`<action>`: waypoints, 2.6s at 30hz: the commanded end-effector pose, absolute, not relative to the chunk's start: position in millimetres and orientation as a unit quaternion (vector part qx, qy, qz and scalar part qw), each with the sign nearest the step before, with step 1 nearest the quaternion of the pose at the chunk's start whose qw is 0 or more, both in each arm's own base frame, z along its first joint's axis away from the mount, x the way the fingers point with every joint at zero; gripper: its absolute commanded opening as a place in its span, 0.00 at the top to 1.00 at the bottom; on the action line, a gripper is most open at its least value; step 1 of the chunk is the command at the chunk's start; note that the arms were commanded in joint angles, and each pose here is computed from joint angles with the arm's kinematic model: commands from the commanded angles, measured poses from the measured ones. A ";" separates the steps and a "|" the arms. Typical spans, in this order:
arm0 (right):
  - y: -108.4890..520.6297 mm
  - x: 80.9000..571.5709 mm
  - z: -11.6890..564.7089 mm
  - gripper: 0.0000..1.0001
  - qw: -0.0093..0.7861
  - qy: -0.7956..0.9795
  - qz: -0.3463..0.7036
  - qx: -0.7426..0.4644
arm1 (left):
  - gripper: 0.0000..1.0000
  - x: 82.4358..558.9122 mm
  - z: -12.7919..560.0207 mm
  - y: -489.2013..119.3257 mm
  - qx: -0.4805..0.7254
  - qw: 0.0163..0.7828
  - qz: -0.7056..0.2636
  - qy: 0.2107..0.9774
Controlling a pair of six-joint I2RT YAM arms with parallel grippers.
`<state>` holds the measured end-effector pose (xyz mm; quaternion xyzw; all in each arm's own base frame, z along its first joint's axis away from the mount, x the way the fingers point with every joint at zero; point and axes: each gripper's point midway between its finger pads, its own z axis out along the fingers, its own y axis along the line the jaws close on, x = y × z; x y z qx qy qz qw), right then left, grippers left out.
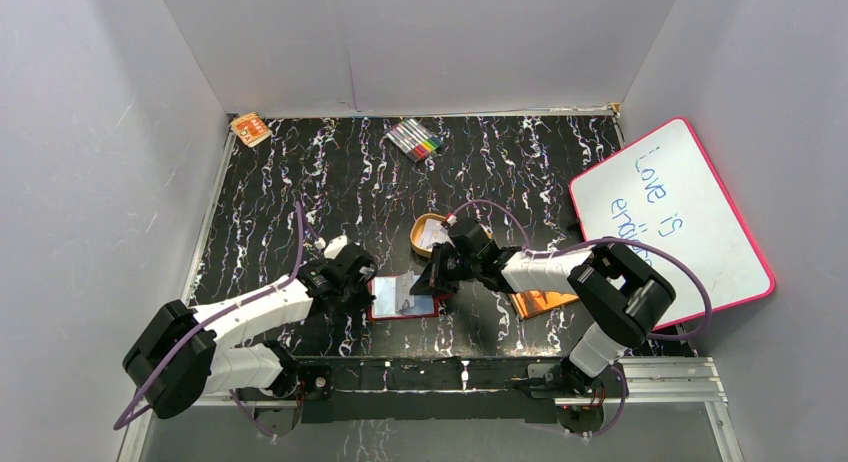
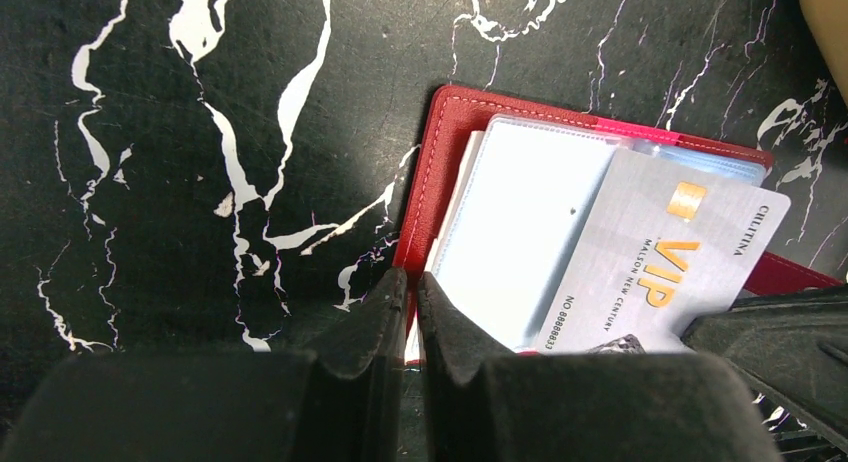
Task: Put the credit cards into the card holder
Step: Insert the credit card into the card holder.
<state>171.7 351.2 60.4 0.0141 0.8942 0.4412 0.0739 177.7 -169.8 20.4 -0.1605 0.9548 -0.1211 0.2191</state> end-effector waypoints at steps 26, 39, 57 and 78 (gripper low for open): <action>352.1 168.8 55.6 1.00 0.078 0.886 0.458 -0.016 | 0.94 167.1 11.3 -157.5 -0.165 0.206 -0.102 0.959; 350.9 177.5 47.3 1.00 0.095 0.890 0.446 0.000 | 0.95 164.7 8.5 -157.2 -0.166 0.201 -0.102 0.960; 324.9 176.8 14.5 1.00 0.104 0.925 0.365 -0.014 | 0.96 163.7 7.4 -154.4 -0.168 0.201 -0.097 0.960; 342.7 176.1 16.6 1.00 0.092 0.919 0.383 -0.029 | 0.98 161.8 2.7 -158.1 -0.168 0.191 -0.102 0.962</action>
